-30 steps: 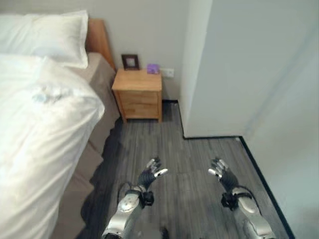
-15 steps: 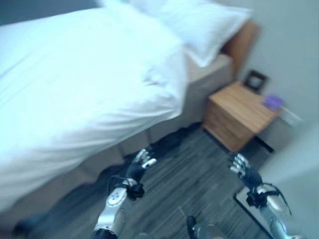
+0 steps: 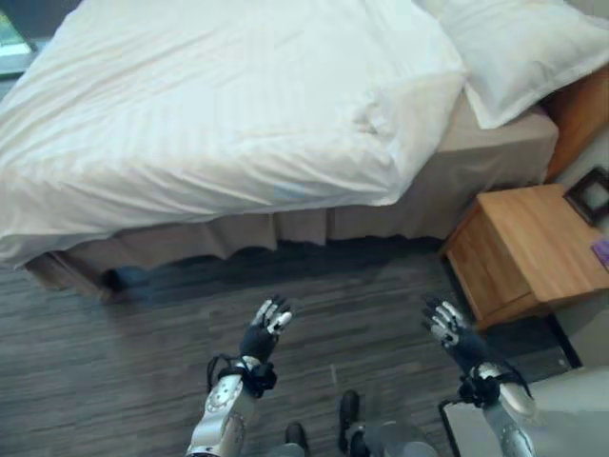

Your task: Making the bed.

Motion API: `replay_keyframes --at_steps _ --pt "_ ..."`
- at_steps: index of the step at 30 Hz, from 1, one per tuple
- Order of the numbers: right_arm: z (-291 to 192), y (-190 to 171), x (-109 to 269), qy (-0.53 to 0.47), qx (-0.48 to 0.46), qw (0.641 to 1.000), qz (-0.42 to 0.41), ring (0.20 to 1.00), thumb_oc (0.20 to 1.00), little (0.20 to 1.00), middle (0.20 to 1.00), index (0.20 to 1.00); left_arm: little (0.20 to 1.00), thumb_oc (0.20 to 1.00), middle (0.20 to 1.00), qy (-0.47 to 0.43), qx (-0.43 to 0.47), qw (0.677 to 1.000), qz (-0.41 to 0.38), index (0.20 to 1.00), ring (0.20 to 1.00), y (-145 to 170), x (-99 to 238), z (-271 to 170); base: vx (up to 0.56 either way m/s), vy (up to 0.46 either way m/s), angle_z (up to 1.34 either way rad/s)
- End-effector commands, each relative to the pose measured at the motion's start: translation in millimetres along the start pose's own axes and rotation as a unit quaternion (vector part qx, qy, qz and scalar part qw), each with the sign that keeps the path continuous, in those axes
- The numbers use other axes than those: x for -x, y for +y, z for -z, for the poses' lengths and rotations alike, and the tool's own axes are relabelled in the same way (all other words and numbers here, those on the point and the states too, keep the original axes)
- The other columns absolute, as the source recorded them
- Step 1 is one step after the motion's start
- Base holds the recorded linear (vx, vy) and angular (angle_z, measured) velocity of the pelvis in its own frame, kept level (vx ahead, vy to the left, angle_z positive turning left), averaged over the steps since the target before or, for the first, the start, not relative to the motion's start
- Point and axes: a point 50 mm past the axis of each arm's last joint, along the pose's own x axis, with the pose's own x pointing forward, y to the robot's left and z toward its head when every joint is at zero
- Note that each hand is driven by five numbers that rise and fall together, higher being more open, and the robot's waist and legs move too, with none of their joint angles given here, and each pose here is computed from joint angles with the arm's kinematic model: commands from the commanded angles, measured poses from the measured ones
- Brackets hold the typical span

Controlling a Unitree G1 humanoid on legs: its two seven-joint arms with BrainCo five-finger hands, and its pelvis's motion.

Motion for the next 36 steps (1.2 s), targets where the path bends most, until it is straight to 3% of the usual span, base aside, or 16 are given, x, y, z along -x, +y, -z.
replay_keyframes --at_steps 1,3,4,6,16,23,29,36 --pt "-4 17 2 -0.024 0.016 0.999 -0.020 1.000 1.000 1.000 1.000 1.000 1.000 1.000 1.000 -0.021 -0.020 0.999 -0.033 1.000 1.000 14 7 -5 -0.05 0.075 -0.29" --pt "-6 18 0 -0.024 0.037 0.999 -0.023 1.000 1.000 1.000 1.000 1.000 1.000 1.000 1.000 -0.028 -0.022 0.999 -0.040 1.000 1.000 15 7 -7 -0.06 0.037 -0.40" --pt "-2 -28 -2 -0.030 -0.016 0.990 0.136 1.000 1.000 1.000 1.000 1.000 1.000 1.000 1.000 -0.057 0.006 0.994 -0.088 1.000 1.000 21 8 -13 -0.03 0.014 -0.14" --pt "-5 -29 -5 -0.024 0.011 0.991 0.133 1.000 1.000 1.000 1.000 1.000 1.000 1.000 1.000 -0.051 0.044 0.994 -0.085 1.000 1.000 18 12 -5 0.09 0.012 -0.04" --pt "-14 -16 -22 -0.033 0.006 0.995 0.097 1.000 1.000 1.000 1.000 1.000 1.000 1.000 1.000 -0.081 0.027 0.990 -0.109 1.000 1.000 26 7 -23 0.02 0.061 -0.04" --pt "-8 -18 -17 -0.035 0.002 0.992 0.118 1.000 1.000 1.000 1.000 1.000 1.000 1.000 1.000 -0.090 0.015 0.988 -0.128 1.000 1.000 39 8 -31 0.25 -0.032 -0.08" --pt "-5 -23 -8 -0.035 0.000 0.990 0.137 1.000 1.000 1.000 1.000 1.000 1.000 1.000 1.000 -0.100 -0.025 0.991 -0.079 1.000 1.000 20 -15 -45 0.49 -0.259 0.34" --pt "-13 -18 -17 -0.038 0.013 0.994 0.104 1.000 1.000 1.000 1.000 1.000 1.000 1.000 1.000 -0.066 0.041 0.996 -0.040 1.000 1.000 -6 -23 -25 0.53 -0.542 0.19"
